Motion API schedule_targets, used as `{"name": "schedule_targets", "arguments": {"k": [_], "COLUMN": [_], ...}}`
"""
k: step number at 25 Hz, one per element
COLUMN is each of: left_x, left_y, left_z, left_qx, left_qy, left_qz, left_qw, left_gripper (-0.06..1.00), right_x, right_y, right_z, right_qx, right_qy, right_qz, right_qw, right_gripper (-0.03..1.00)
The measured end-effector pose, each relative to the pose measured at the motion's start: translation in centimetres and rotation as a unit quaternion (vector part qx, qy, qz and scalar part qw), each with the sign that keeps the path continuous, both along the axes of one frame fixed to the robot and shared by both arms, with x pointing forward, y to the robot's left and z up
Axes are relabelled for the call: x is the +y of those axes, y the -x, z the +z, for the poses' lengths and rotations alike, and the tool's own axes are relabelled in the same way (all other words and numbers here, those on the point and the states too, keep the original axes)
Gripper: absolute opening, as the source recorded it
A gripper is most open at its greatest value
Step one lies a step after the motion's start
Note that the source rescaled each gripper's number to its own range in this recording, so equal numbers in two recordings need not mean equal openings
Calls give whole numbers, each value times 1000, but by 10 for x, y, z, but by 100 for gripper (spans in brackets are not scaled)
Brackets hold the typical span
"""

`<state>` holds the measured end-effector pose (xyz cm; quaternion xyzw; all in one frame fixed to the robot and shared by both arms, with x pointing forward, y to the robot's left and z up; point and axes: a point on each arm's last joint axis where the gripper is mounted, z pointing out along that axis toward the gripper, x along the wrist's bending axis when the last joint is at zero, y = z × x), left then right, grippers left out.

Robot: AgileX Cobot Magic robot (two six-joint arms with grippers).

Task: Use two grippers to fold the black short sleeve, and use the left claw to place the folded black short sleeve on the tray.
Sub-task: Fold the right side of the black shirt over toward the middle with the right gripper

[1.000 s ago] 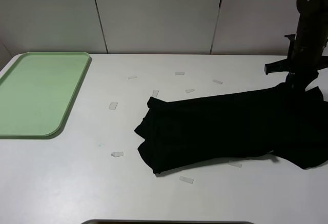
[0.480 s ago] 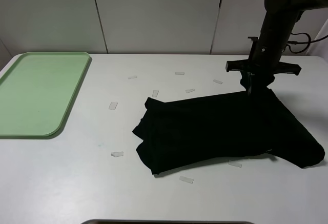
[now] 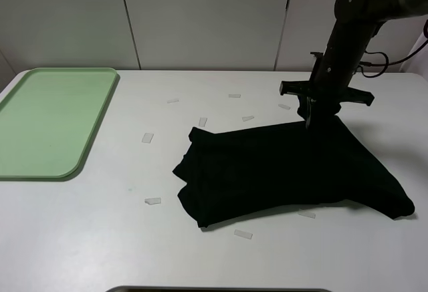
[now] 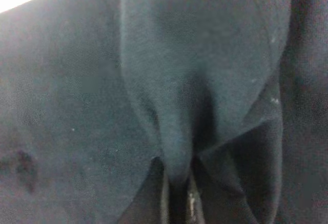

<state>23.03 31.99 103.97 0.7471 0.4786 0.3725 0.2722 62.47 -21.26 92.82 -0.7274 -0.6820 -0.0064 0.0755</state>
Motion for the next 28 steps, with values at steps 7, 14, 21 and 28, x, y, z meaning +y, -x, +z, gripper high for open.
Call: {"name": "schedule_targets", "arguments": {"k": [7, 14, 21, 28], "left_x": [0, 0, 0, 0], "left_y": [0, 0, 0, 0], "left_z": [0, 0, 0, 0], "left_qx": [0, 0, 0, 0], "left_qy": [0, 0, 0, 0], "left_qz": [0, 0, 0, 0], "left_qw": [1000, 1000, 1000, 1000], "left_gripper": [66, 66, 66, 66], "right_x": [12, 34, 25, -9], "right_y": [3, 6, 0, -16], "right_z": [0, 4, 9, 16], "right_qx": [7, 6, -18, -69], "right_qy": [-44, -122, -66, 54], "right_qz": [46, 71, 119, 163], "right_qw": [998, 990, 991, 983], "right_gripper": [47, 97, 100, 100]}}
